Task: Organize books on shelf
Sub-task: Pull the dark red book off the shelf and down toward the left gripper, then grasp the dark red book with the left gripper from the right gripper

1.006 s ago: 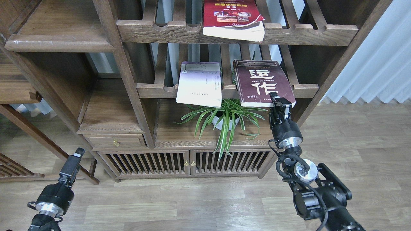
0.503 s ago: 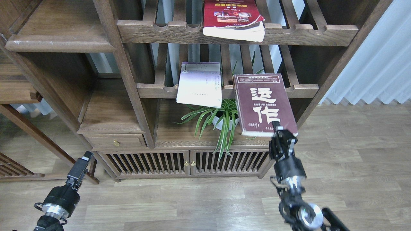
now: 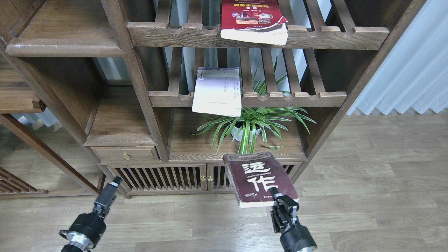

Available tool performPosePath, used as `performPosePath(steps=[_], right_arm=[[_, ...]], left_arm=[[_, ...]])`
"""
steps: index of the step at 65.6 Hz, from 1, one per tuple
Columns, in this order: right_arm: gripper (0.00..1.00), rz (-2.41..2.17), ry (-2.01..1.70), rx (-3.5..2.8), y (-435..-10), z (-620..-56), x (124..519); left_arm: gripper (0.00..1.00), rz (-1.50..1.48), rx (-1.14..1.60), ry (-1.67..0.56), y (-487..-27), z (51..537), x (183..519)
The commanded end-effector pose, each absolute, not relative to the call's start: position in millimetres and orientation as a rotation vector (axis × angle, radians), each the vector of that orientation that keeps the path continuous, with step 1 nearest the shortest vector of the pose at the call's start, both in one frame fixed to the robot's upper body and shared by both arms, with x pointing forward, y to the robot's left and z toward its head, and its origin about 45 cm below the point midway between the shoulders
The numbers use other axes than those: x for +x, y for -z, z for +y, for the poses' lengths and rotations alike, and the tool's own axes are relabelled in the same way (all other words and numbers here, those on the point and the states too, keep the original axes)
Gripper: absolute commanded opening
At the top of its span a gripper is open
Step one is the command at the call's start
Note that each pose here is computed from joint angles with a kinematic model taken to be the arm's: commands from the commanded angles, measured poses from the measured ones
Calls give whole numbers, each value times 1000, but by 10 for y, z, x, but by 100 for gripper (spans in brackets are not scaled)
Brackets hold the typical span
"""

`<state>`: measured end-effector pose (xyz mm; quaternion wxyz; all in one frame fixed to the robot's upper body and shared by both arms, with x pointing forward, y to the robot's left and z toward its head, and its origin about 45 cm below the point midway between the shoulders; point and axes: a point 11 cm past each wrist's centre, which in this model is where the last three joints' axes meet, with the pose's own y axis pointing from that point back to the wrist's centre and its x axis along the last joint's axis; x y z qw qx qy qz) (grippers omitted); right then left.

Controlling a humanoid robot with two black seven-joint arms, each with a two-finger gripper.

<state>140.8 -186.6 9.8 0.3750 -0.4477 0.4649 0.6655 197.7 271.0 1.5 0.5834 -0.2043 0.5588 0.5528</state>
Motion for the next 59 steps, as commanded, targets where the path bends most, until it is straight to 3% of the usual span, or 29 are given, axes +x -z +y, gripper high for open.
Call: performPosePath(steps=[1, 45, 54, 59], right_arm=[[6, 1153, -1769, -1178, -85, -1704, 1315], [6, 981, -2023, -1287, -79, -1128, 889], [7, 965, -2045, -1297, -82, -1075, 841], [7, 963, -2048, -1298, -83, -1070, 837]], left_arm=[[100, 1348, -473, -1239, 14, 2453, 1914], [98, 1538, -484, -1085, 107, 1515, 1589], [87, 1566, -493, -1081, 126, 1415, 1525], [71, 1573, -507, -1092, 133, 1396, 1499]])
